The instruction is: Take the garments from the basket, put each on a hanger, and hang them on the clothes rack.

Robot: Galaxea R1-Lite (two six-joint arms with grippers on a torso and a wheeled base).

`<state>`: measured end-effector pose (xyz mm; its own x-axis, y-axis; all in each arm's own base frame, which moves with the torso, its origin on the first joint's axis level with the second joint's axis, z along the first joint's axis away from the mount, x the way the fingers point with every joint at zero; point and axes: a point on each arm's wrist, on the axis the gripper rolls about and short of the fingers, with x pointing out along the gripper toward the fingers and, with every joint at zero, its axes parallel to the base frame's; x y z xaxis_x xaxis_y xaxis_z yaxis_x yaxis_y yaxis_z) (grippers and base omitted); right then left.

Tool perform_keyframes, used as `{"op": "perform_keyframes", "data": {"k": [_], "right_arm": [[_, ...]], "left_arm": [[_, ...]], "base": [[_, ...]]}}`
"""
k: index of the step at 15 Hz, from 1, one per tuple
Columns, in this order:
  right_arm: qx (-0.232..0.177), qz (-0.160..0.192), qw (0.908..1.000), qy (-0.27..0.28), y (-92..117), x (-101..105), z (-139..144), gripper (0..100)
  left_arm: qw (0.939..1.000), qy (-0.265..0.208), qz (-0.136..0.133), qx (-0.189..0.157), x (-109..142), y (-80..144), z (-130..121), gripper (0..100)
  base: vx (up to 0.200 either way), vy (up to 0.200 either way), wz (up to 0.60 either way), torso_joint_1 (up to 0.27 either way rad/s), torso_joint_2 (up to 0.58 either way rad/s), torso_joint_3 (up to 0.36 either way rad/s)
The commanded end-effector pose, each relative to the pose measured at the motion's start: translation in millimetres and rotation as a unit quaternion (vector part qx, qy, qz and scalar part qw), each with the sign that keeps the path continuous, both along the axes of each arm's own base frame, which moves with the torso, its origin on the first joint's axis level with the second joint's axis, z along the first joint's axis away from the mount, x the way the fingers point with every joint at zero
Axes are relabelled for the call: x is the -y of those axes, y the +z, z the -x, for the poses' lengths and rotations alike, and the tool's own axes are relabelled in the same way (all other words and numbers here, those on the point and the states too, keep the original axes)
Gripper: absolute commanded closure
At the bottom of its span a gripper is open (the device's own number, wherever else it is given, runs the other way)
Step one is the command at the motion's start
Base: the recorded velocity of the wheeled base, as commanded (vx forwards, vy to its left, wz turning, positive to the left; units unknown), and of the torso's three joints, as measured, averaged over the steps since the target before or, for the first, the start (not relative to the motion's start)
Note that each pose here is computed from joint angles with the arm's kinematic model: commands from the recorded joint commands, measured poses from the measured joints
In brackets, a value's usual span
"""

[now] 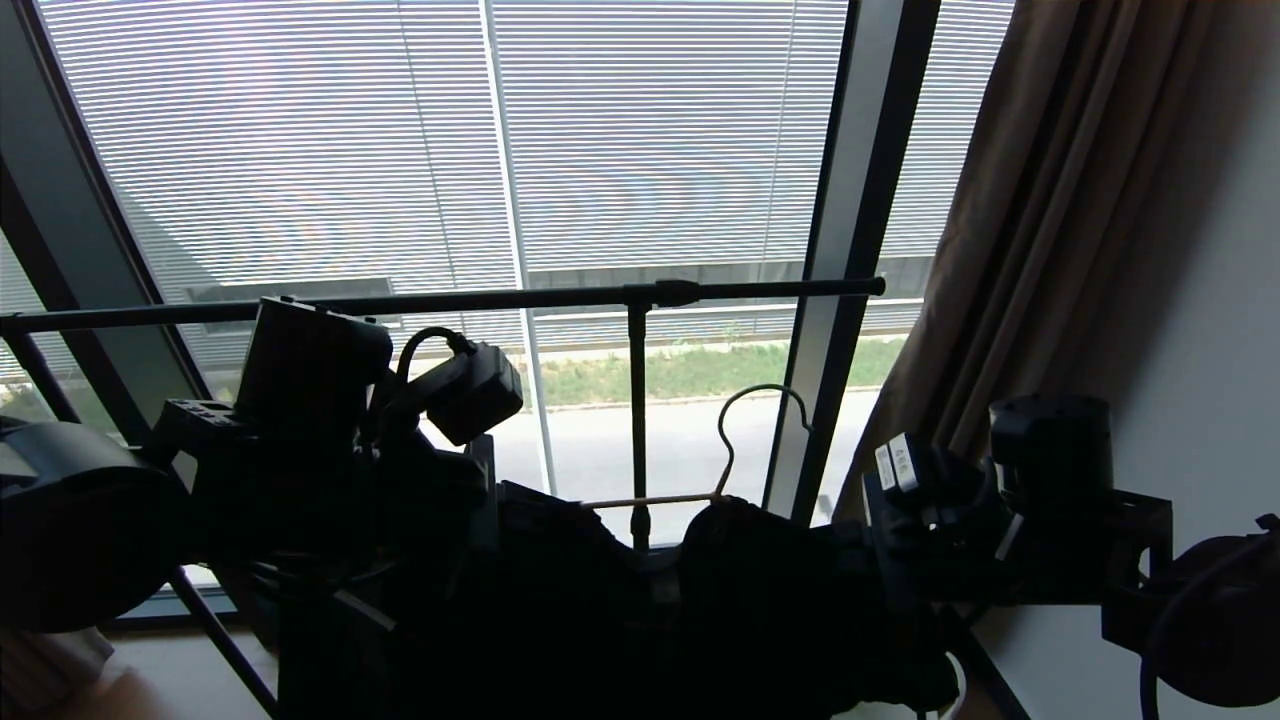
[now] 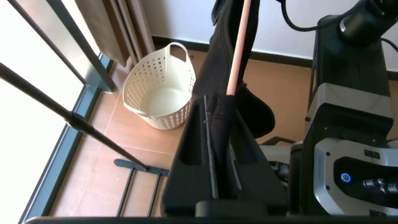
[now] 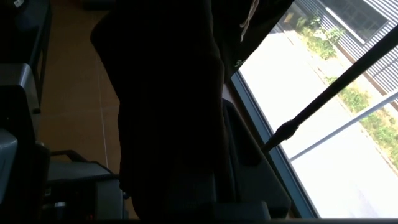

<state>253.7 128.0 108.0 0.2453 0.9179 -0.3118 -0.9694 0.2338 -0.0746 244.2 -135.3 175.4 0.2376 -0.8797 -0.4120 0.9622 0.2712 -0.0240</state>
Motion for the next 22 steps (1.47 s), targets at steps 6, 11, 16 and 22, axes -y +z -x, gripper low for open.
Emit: {"op": "perform_keyframes", "data": {"k": [6,11,16,22], "right_arm": [[0.012,-0.007,0.9991,-0.041,6,19,-14,0],[0.043,-0.018,0.9965,-0.070,12,34,-22,0],[0.029,-0.011,0.9968,-0.074,2,34,-27,0],[0.015,-0.005,0.9971,-0.075,-9,33,-34,0]], "left_arm": [[0.9994,0.023,0.026,0.005,-14,19,10,100],[0.9979,0.049,0.042,-0.002,-41,22,22,100],[0.9961,0.067,0.057,0.004,-63,25,34,100],[0.9927,0.094,0.075,0.007,-84,30,46,100]], "base": [[0.000,0.000,0.00,0.000,0.00,0.000],[0.000,0.000,0.00,0.000,0.00,0.000],[0.000,0.000,0.00,0.000,0.00,0.000],[0.000,0.000,0.00,0.000,0.00,0.000]]}}
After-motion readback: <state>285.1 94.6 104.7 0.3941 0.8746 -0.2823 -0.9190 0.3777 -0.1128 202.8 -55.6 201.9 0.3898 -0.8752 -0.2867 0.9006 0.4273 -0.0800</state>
